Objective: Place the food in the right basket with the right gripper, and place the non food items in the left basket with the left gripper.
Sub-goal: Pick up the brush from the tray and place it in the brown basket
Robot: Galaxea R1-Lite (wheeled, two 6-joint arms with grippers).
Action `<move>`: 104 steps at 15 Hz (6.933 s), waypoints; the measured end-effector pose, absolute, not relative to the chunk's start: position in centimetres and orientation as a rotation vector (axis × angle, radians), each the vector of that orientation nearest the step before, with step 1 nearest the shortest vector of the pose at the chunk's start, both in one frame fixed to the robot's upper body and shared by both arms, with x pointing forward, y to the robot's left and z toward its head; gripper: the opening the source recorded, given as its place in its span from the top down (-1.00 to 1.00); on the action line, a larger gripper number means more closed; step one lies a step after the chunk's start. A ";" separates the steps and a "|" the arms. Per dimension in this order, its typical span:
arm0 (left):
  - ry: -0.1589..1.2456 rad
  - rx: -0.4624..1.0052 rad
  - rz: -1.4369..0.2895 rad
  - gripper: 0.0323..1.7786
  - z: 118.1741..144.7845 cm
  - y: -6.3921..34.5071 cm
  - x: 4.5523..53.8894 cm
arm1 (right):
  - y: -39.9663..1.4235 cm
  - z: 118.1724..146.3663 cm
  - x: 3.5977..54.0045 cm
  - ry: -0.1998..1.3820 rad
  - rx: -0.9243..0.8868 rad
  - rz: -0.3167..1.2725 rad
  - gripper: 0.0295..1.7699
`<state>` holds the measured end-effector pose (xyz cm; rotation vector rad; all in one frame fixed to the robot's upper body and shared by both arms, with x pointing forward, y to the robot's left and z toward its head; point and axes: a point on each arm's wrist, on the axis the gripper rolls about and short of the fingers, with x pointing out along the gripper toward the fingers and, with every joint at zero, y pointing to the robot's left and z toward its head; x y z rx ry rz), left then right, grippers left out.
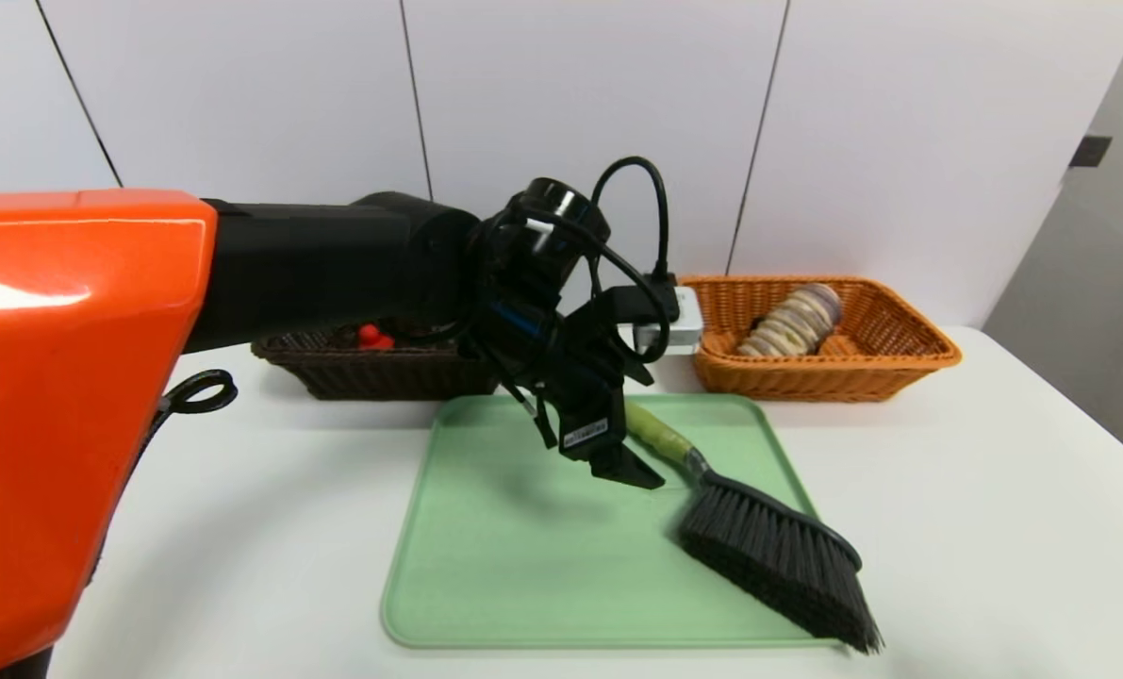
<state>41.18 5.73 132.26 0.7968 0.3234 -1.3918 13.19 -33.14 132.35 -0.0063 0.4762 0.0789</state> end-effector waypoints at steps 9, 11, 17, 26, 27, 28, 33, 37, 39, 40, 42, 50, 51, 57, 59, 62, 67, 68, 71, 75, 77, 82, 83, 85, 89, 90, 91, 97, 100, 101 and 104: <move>0.289 0.810 -1.375 -0.90 129.0 4.2 43.8 | -33.2 131.4 13.1 0.504 -0.009 0.072 -0.93; 0.274 0.818 -1.372 -0.90 128.5 3.9 44.2 | -33.2 131.3 13.1 0.507 -0.010 0.072 -0.93; 0.268 0.833 -1.350 -0.90 127.6 3.5 44.7 | -33.2 131.0 13.0 0.517 -0.011 0.077 -0.93; 0.282 0.826 -1.357 -0.90 126.4 3.0 45.1 | -33.2 130.3 12.8 0.532 -0.013 0.079 -0.93; 0.287 0.822 -1.359 -0.90 126.3 3.0 45.1 | -33.2 130.2 12.8 0.531 -0.014 0.078 -0.93; 0.293 0.814 -1.359 -0.90 126.2 2.9 45.1 | -33.2 130.2 12.7 0.530 -0.014 0.079 -0.93; 0.329 0.752 -1.370 -0.90 125.8 2.6 45.0 | -33.2 130.0 12.7 0.535 -0.015 0.080 -0.93; 0.318 0.738 -1.381 -0.90 125.5 2.3 45.2 | -33.2 129.8 12.7 0.541 -0.015 0.081 -0.93; 0.327 0.730 -1.384 -0.90 125.1 2.1 45.3 | -33.2 129.8 12.7 0.541 -0.014 0.082 -0.93; 0.331 0.722 -1.384 -0.90 125.0 2.1 45.4 | -33.2 129.7 12.7 0.544 -0.015 0.082 -0.93; 0.332 0.706 -1.381 -0.90 124.8 1.9 45.5 | -33.2 129.4 12.6 0.553 -0.016 0.080 -0.93; 0.328 0.695 -1.375 -0.90 124.2 1.7 45.9 | -33.2 129.3 12.7 0.552 -0.018 0.079 -0.93; 0.331 0.692 -1.373 -0.90 124.2 1.7 45.9 | -33.2 129.3 12.7 0.551 -0.019 0.080 -0.93; 0.336 0.683 -1.368 0.03 124.3 1.8 45.9 | -33.2 129.4 12.7 0.549 -0.021 0.081 -0.93; 0.334 0.683 -1.367 0.14 124.4 1.8 45.9 | -33.2 129.5 12.8 0.549 -0.021 0.083 -0.93; 0.348 0.664 -1.363 0.14 124.6 1.8 45.8 | -33.2 129.5 12.8 0.552 -0.021 0.084 -0.93; 0.407 0.659 -1.375 0.77 125.7 2.6 44.9 | -33.2 129.7 13.0 0.535 -0.018 0.086 -0.93; 0.462 0.660 -1.387 0.99 125.8 2.9 44.3 | -33.2 129.7 13.0 0.534 -0.018 0.086 -0.93; 0.489 0.643 -1.386 0.99 126.5 3.1 43.8 | -33.2 129.8 13.0 0.531 -0.017 0.086 -0.93; 0.468 0.642 -1.383 0.99 127.0 3.1 43.8 | -33.2 129.7 12.9 0.531 -0.016 0.085 -0.93; 0.467 0.642 -1.381 0.99 127.1 3.2 43.7 | -33.2 129.7 12.9 0.532 -0.016 0.086 -0.93; 0.453 0.642 -1.379 0.99 127.6 3.3 43.6 | -33.2 129.7 12.9 0.533 -0.016 0.086 -0.93; 0.450 0.642 -1.379 0.99 127.7 3.3 43.6 | -33.2 129.7 12.9 0.532 -0.017 0.086 -0.93; 0.444 0.642 -1.376 0.99 128.0 3.4 43.5 | -33.2 129.7 12.9 0.531 -0.016 0.084 -0.93; 0.428 0.610 -1.359 0.99 129.7 3.5 42.7 | -33.2 129.7 13.0 0.533 -0.011 0.082 -0.93; 0.437 0.578 -1.352 0.99 130.2 3.3 42.4 | -33.2 129.9 13.0 0.527 -0.010 0.083 -0.93; 0.441 0.538 -1.344 0.99 130.8 3.1 41.9 | -33.2 129.9 13.1 0.528 -0.010 0.083 -0.93; 0.421 0.489 -1.338 0.46 132.3 2.8 41.0 | -33.1 130.4 13.6 0.532 -0.011 0.084 -0.93; 0.451 0.431 -1.322 0.03 132.5 2.8 41.0 | -33.0 130.5 13.8 0.538 -0.012 0.085 -0.93; 0.458 0.398 -1.310 -0.08 132.7 2.8 41.0 | -33.0 130.5 13.8 0.540 -0.012 0.085 -0.93; 0.478 0.344 -1.300 -0.35 133.4 2.7 40.2 | -33.0 130.5 13.9 0.540 -0.011 0.084 -0.93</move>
